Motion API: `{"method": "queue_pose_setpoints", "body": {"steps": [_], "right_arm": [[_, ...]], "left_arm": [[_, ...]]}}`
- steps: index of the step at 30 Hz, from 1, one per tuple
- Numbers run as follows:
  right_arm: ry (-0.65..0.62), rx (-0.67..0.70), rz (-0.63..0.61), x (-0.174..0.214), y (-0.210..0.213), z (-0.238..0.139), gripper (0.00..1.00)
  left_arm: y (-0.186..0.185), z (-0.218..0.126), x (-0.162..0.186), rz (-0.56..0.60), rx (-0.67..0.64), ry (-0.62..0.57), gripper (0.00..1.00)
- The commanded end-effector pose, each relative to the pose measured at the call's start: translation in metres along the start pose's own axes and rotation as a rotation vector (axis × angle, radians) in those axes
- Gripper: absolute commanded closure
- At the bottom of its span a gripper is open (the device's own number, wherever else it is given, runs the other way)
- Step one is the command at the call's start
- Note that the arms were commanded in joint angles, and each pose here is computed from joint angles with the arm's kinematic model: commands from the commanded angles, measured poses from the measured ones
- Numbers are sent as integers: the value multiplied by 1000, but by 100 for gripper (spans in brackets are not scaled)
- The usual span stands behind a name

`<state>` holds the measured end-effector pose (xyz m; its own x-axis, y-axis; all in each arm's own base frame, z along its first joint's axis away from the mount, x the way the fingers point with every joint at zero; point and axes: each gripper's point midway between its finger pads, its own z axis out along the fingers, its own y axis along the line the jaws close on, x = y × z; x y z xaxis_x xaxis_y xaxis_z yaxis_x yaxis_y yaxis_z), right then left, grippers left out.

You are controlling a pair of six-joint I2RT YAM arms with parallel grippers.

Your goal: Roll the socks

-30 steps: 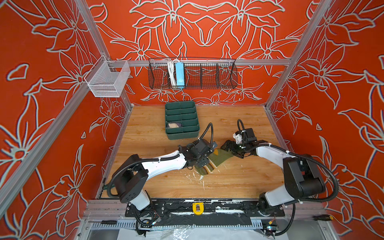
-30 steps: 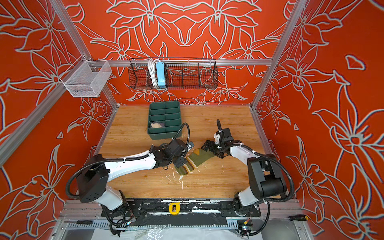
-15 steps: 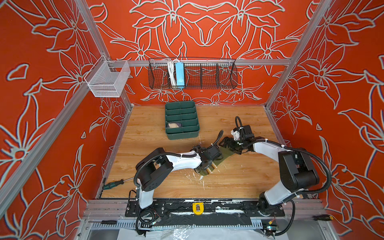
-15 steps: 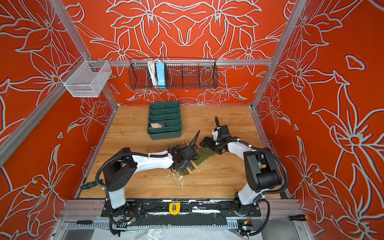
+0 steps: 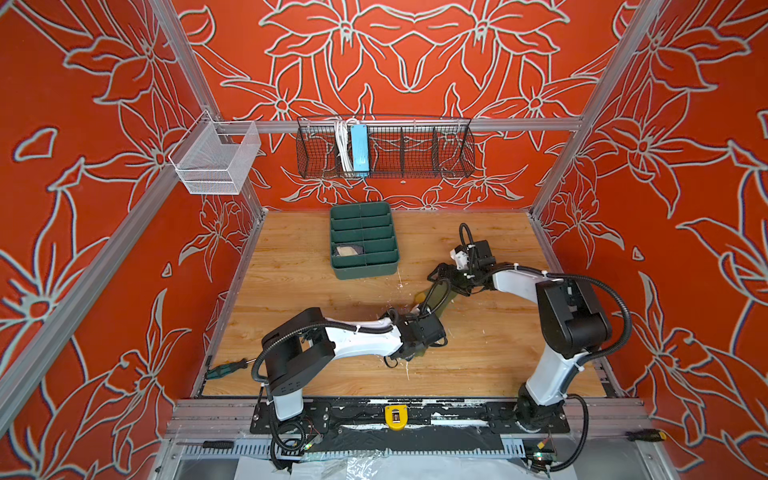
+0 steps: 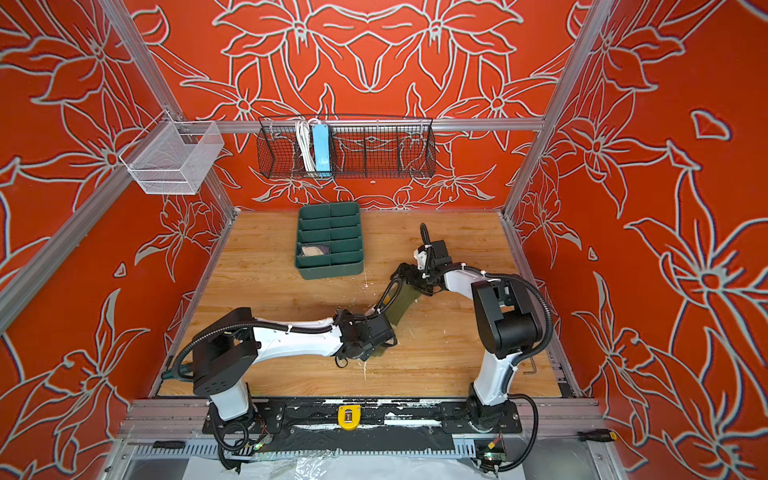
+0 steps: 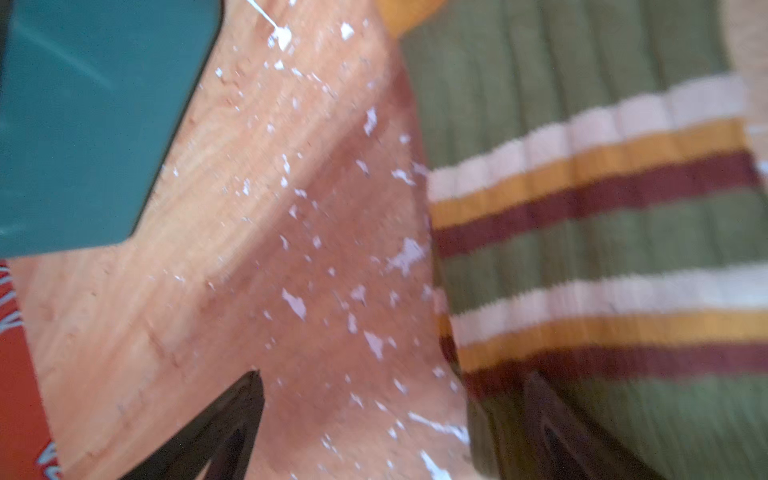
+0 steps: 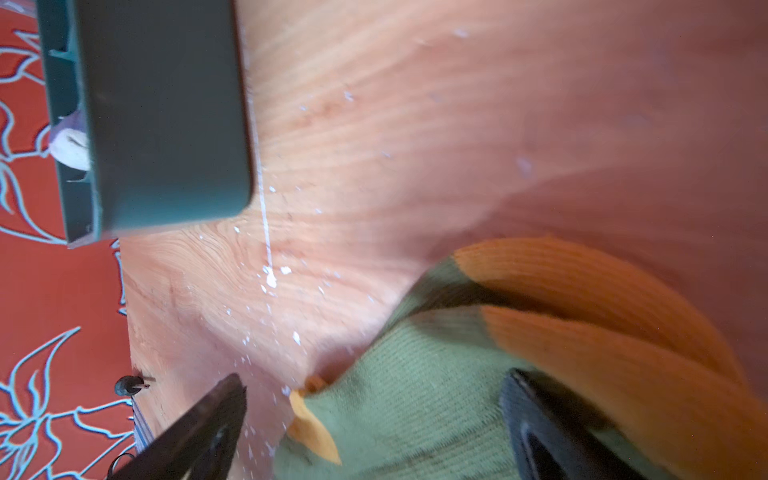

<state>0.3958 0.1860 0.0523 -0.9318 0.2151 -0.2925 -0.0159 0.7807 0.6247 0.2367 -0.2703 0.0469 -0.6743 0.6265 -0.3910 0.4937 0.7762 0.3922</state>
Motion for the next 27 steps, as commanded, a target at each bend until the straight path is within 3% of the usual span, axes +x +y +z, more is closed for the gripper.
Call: {"method": "queue_pose_setpoints", "body": {"steps": [1,13,18,22,27], "right_arm": [[119,88,45,36,-24,29,2],[184,67,5,50,-4,48,2],[99,41,-84,27,30,6,2],[15,-9,-143,8,68,-38,2],[-33,-43,-161,17,87,-77,2]], "left_arm": [[-10,-8,11,-85,54,34,2],[-48,-21,-4,-232,180,-31,2],[-12,-50,-18,-287,105,-137,3],[34,-89,-31,-334,44,-289,2],[80,-126,-28,-429,38,-416,2]]}}
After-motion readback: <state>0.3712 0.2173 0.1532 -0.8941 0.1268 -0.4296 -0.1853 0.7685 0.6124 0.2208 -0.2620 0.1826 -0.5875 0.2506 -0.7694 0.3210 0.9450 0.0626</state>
